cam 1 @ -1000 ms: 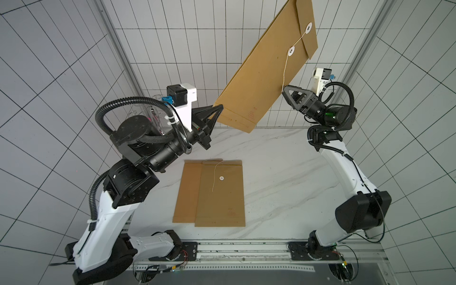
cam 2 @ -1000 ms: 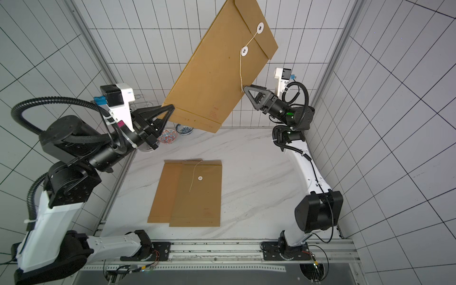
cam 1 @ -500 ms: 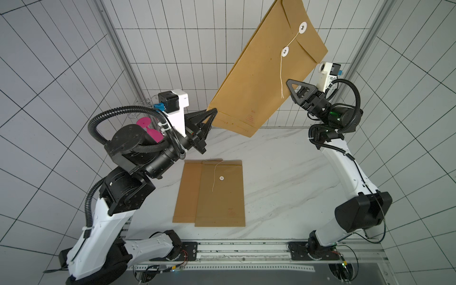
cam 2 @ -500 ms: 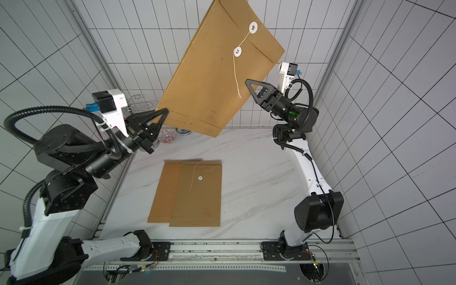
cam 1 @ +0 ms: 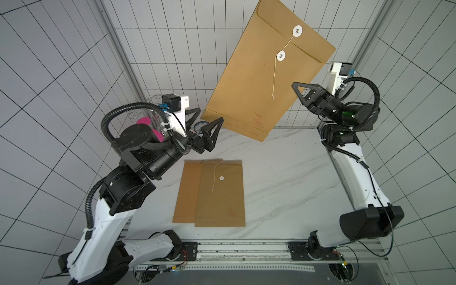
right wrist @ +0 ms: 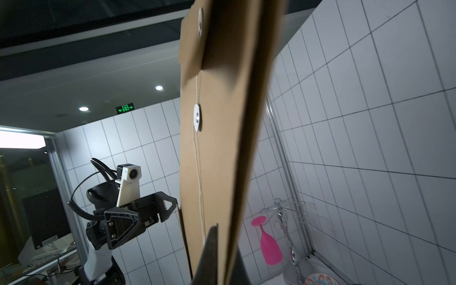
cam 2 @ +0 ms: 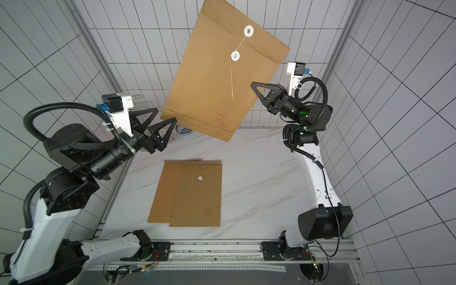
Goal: Open the file bag
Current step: Pick up the file bag from the center of the board.
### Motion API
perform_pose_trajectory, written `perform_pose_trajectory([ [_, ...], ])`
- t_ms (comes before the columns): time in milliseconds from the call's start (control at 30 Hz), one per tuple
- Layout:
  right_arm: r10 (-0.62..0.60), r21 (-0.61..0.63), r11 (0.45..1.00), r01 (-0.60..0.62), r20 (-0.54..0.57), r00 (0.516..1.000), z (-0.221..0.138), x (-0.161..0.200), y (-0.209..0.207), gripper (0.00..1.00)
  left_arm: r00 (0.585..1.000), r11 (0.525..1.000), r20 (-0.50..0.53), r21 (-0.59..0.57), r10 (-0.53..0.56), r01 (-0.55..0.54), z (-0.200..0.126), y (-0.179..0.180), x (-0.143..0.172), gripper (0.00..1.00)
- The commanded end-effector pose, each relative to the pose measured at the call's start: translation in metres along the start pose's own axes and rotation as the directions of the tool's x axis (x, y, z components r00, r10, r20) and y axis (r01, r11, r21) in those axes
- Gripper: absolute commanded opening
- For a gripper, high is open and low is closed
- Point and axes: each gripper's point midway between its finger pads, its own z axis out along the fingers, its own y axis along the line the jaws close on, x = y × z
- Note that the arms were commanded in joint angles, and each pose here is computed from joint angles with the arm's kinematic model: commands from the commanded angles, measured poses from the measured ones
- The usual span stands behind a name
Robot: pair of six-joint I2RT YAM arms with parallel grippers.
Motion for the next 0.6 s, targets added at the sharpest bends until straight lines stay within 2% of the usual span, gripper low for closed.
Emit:
perform_pose_trajectory([
  [0,-0.109,0.040,0.992,0.117,-0.158,0.981,-0.012,0.019,0.007,0.00,0.993,0.986,-0.079,0.133,-0.087,0.097,0.011,-0.003,0.011,0.93],
  [100,-0.149,0.093,0.979,0.180,-0.273,0.951,-0.024,0.044,0.004,0.00,0.991,0.972,-0.077,0.201,-0.112,0.126,0.023,0.002,0.008,0.93],
  [333,-0.192,0.156,0.949,0.275,-0.406,0.894,-0.037,0.063,0.004,0.00,0.998,0.984,-0.051,0.170,-0.044,0.052,0.045,0.024,0.011,0.92],
  [467,-0.231,0.165,0.918,0.360,-0.517,0.824,-0.039,0.076,0.013,0.00,1.000,0.976,-0.015,0.217,0.004,0.000,0.052,0.025,0.018,0.92],
  [567,-0.275,0.136,0.896,0.423,-0.578,0.769,-0.038,0.082,0.027,0.00,0.999,0.951,-0.003,0.308,-0.038,0.037,0.055,0.026,0.022,0.91],
])
